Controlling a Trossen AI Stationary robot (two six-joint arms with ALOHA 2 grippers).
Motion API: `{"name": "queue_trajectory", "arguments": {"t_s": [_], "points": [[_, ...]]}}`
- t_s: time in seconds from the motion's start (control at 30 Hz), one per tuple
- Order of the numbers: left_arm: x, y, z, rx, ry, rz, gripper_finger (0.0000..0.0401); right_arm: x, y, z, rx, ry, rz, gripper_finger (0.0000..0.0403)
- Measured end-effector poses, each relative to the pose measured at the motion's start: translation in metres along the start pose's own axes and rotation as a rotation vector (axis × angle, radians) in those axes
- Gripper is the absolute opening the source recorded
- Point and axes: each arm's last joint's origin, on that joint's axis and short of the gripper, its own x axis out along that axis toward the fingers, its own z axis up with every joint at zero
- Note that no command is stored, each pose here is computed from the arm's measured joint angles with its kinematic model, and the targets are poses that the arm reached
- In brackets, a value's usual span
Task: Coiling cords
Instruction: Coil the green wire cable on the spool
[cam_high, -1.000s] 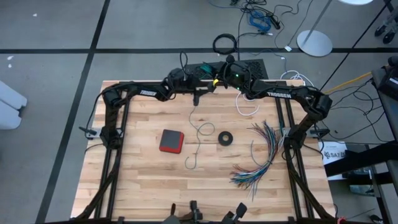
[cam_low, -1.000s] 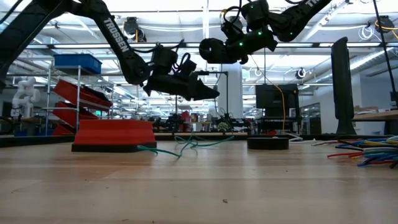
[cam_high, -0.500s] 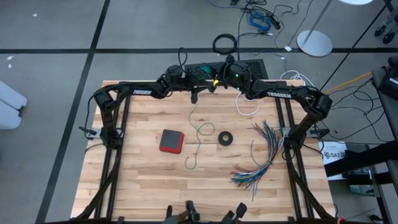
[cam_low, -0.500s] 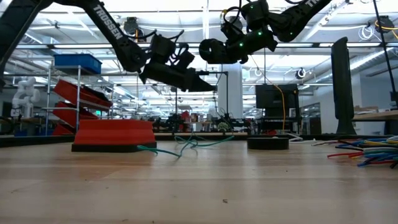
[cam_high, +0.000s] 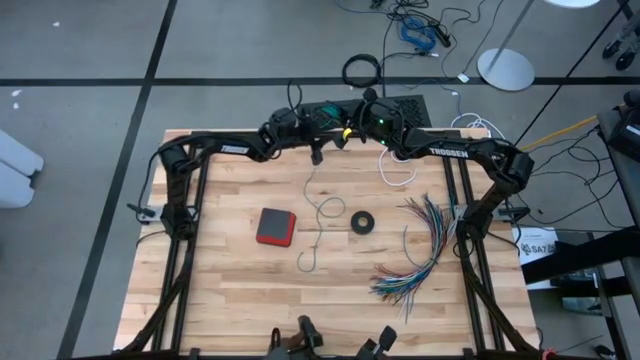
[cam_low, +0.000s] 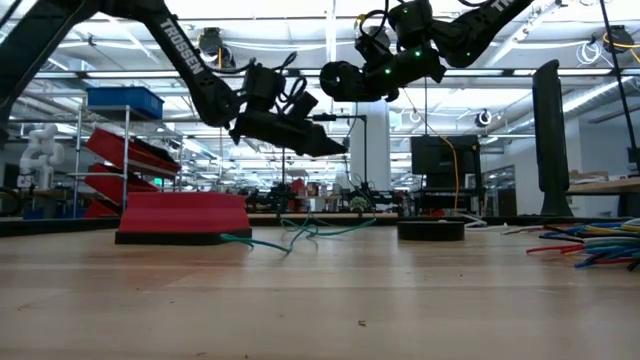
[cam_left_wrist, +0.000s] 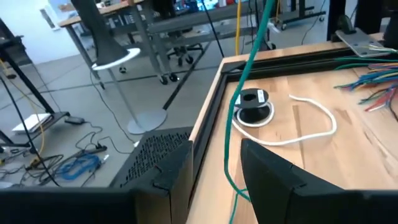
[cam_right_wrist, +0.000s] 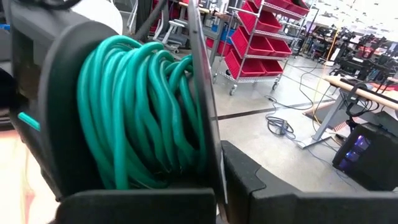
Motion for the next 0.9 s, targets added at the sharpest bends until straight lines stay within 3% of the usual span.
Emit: {"name": "queue_trajectory", "arguments": {"t_s": [0.27,0.67,0.8,0.9], "points": [[0.015,0.000,-0.012,-0.018,0.039,0.064,0.0141,0.000,0.004,0.001,0.000,-0.003,0.011,0.0000],[0.014,0.007,-0.012,-0.035,0.037,0.097,0.0140,-0.001,0.006,0.004,0.001,-0.029,0.013,0.0000],[0.014,0.007,-0.011,-0.034,0.032,0.098,0.0119,-0.001,0.006,0.005,0.002,-0.039,0.012,0.0000],[0.013,0.007,-0.012,-0.037,0.040,0.101,0.0081,-0.001,0.006,0.005,0.002,-0.039,0.012,0.0000]]}}
